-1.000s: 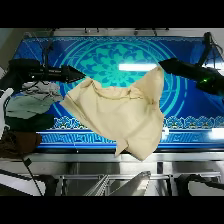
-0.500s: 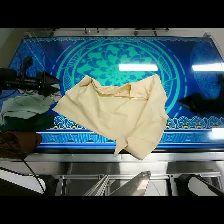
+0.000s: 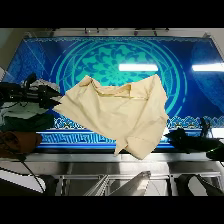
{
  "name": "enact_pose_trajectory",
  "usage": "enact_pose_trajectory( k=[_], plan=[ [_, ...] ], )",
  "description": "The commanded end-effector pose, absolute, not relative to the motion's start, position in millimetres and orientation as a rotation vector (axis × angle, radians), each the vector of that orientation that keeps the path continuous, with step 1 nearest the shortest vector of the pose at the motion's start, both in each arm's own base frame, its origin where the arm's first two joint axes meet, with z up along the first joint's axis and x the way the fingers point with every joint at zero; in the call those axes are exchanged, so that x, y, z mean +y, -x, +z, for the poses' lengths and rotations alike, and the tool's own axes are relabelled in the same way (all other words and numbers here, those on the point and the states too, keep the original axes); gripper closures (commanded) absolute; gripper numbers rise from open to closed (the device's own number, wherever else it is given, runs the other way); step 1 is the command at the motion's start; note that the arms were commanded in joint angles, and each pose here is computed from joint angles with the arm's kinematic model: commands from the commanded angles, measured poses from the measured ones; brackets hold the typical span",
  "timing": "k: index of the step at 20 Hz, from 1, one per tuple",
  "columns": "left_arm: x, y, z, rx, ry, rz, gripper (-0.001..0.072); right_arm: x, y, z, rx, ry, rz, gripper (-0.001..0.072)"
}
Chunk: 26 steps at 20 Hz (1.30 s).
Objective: Fold the shirts.
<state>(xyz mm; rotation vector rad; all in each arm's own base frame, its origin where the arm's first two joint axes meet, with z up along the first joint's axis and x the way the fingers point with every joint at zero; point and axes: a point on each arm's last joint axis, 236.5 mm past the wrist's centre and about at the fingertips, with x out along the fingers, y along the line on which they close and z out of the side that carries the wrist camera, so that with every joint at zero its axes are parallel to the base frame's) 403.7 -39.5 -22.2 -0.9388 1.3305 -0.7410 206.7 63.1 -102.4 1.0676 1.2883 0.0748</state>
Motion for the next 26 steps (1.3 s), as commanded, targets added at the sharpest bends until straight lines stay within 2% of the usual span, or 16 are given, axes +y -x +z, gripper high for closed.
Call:
enact_pose_trajectory(
  k=[1, 9, 10, 11, 12, 16, 18, 21, 26],
  plan=[
    [-37, -408, -10, 1.316, 0.907, -0.766, -0.0004, 79, -187, -120, 1.352, -1.091, 0.061, 0.0229],
    [-31, -422, 12, 1.287, 0.873, -0.764, -0.0003, 147, -206, -131, 1.368, -1.12, 0.195, 0.0239],
    [-31, -422, 12, 1.287, 0.874, -0.763, -0.0002, 151, -214, -127, 1.343, -1.124, 0.231, 0.0393],
    [-31, -422, 12, 1.291, 0.88, -0.76, 0.001, 151, -220, -123, 1.324, -1.116, 0.257, 0.0617],
    [-31, -421, 12, 1.294, 0.881, -0.761, 0.0013, 148, -227, -120, 1.307, -1.104, 0.264, 0.0691],
    [-31, -415, 7, 1.345, 0.883, -0.737, 0.0013, 77, -255, -114, 1.263, -1.002, 0.155, 0.069],
    [-30, -402, -13, 1.446, 0.812, -0.68, 0.0009, 17, -273, -105, 1.216, -0.915, 0.08, 0.0691],
    [-44, -382, -47, 1.594, 0.686, -0.611, 0.0004, -52, -305, -74, 1.115, -0.874, 0.011, 0.069],
    [-104, -338, -93, 1.759, 0.661, -0.622, 0.0004, -47, -323, -72, 1.146, -0.838, 0.092, 0.069]
  ],
)
